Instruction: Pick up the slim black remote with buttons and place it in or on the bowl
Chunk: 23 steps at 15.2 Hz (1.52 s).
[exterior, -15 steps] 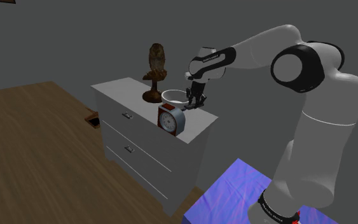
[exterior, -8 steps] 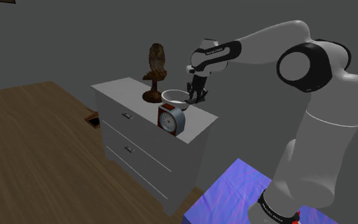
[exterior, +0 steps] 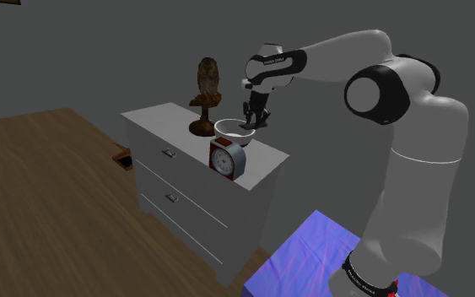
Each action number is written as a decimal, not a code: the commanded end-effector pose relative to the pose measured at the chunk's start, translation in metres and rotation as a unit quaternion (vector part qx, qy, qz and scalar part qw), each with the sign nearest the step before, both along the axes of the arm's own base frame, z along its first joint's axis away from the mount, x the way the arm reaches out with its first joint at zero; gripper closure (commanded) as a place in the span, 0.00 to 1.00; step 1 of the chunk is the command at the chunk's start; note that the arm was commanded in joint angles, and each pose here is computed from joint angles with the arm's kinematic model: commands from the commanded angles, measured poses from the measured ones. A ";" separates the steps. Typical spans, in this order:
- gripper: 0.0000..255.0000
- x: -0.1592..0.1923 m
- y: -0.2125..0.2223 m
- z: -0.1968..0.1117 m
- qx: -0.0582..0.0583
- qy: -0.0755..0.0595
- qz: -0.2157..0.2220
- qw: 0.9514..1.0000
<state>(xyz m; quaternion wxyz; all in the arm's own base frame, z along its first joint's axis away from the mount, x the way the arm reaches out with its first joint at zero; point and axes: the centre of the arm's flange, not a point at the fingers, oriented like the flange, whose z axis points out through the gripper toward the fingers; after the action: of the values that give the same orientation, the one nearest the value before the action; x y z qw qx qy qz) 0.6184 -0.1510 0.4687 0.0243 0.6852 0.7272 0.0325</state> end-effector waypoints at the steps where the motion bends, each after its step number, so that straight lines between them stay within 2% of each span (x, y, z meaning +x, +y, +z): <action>1: 1.00 0.025 -0.004 -0.001 0.000 0.000 0.000 1.000; 9: 1.00 0.130 -0.016 -0.007 0.000 0.000 0.000 1.000; 21: 1.00 0.135 -0.016 -0.067 0.000 0.000 0.000 1.000; 23: 1.00 0.135 -0.016 -0.067 0.000 0.000 0.000 1.000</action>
<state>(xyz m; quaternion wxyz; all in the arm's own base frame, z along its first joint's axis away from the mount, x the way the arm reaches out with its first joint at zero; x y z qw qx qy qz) 0.7536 -0.1673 0.4024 0.0239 0.6848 0.7276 0.0327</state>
